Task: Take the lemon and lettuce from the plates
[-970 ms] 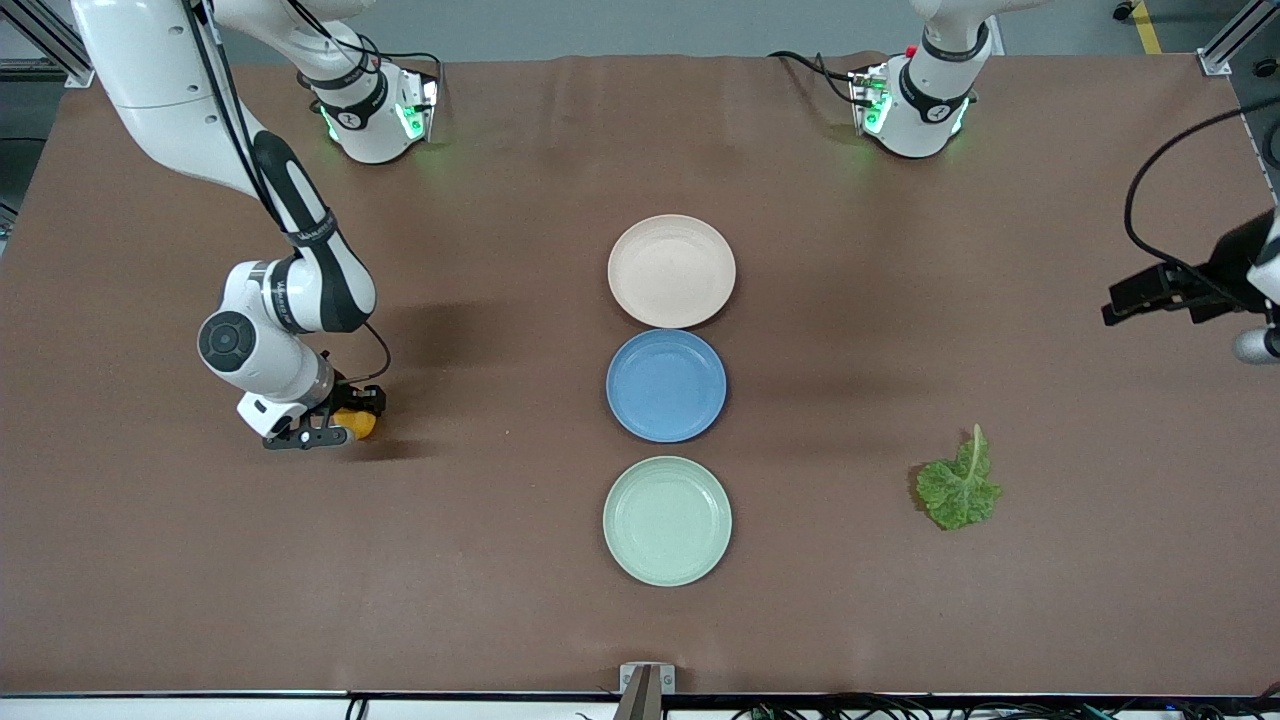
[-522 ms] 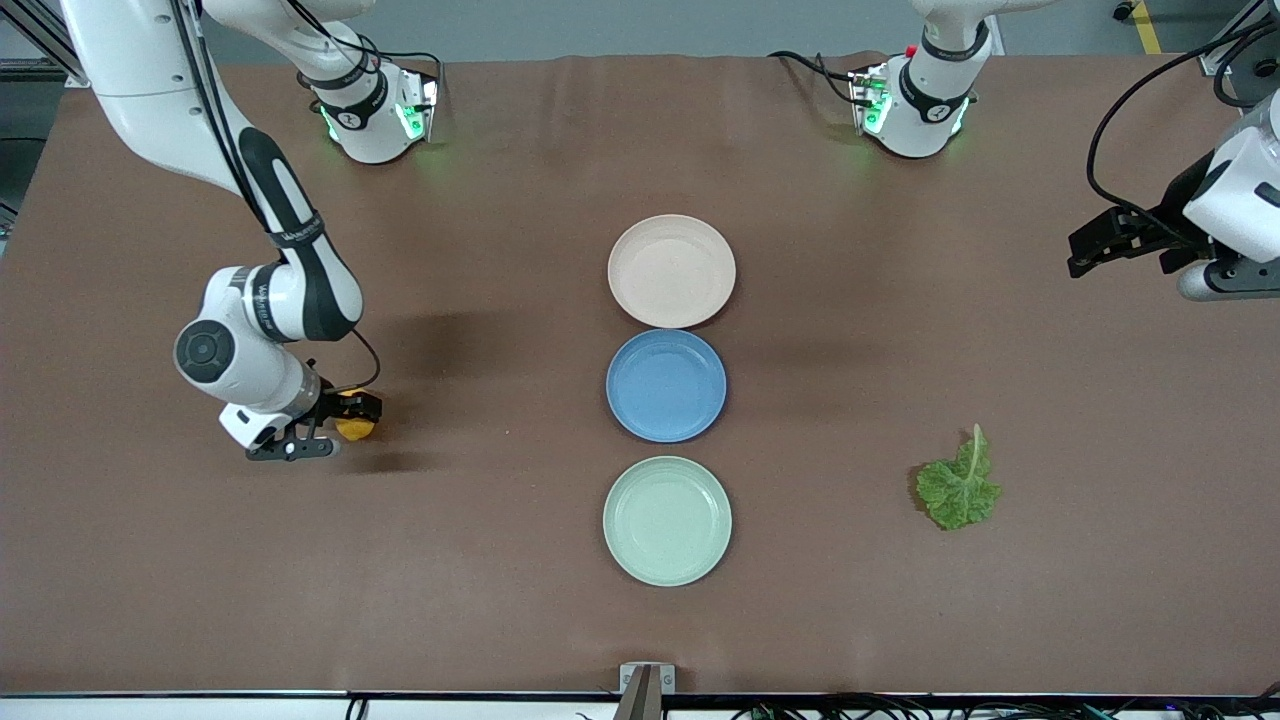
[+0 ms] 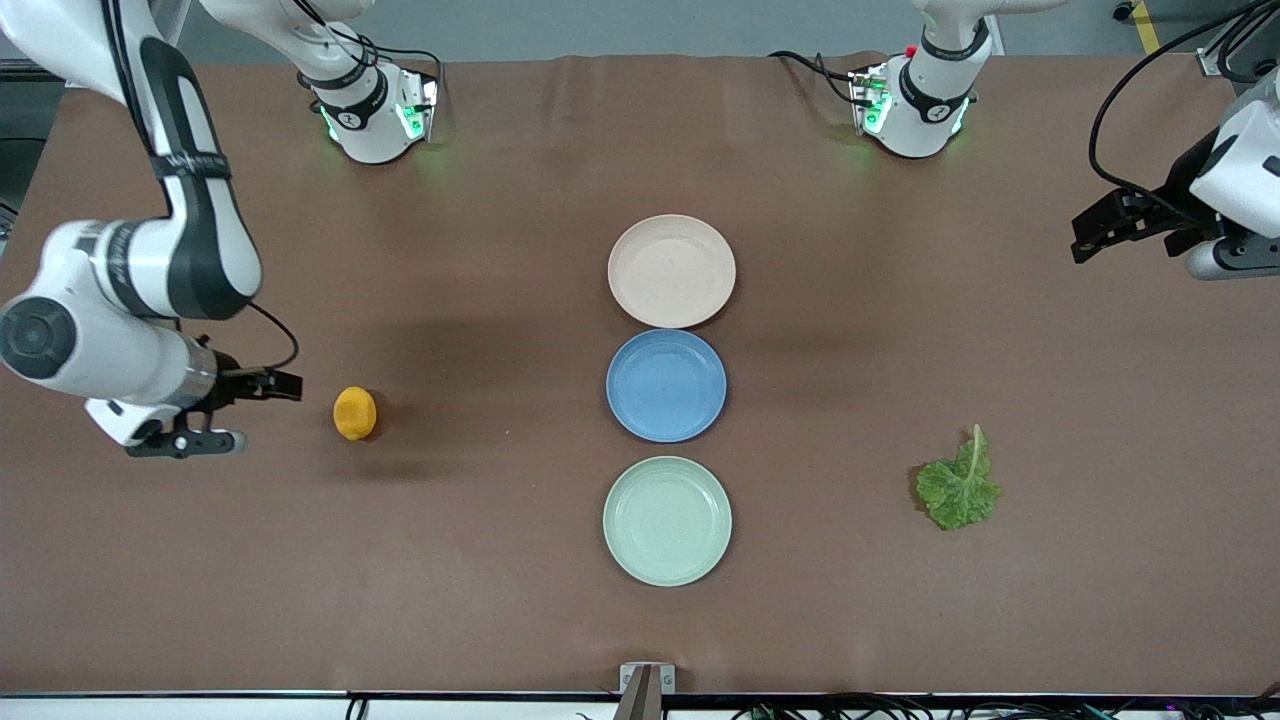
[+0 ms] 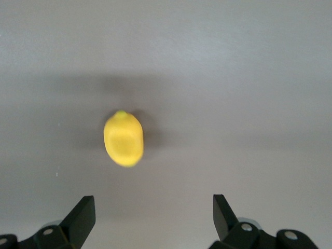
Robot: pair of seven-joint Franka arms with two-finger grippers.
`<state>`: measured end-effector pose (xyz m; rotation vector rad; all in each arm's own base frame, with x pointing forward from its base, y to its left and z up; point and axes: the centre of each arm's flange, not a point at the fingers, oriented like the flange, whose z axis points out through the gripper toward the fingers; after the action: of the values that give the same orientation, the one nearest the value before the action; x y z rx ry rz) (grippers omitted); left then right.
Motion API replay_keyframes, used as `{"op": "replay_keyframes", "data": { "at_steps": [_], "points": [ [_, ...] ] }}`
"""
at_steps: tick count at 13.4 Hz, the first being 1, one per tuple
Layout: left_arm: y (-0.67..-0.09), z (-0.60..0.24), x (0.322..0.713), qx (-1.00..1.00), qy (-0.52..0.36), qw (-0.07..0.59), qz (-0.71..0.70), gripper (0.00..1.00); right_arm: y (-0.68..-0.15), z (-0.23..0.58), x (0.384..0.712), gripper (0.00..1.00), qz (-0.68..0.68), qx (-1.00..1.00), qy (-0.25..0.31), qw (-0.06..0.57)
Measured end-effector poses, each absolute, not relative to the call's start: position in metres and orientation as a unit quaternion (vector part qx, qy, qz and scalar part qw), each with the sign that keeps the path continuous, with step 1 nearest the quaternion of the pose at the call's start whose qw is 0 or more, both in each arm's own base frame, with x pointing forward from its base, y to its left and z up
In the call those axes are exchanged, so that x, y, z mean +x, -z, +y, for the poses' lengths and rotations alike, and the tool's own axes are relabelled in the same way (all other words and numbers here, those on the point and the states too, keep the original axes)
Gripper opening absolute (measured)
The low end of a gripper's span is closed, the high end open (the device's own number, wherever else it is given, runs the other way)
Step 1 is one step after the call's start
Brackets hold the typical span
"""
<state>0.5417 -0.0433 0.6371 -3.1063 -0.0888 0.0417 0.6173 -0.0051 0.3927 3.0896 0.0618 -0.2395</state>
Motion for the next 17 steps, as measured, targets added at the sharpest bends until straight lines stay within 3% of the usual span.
{"op": "replay_keyframes", "data": {
  "at_steps": [9,17],
  "points": [
    [-0.633,-0.039,0.542,-0.999,-0.018,0.017,-0.03,1.0,-0.524,-0.052,0.615,1.0,-0.002,0.997,0.072,0.02],
    [-0.632,-0.039,0.542,-0.999,-0.018,0.017,-0.03,1.0,-0.521,-0.041,0.611,1.0,0.001,0.994,0.105,-0.006]
  ]
}}
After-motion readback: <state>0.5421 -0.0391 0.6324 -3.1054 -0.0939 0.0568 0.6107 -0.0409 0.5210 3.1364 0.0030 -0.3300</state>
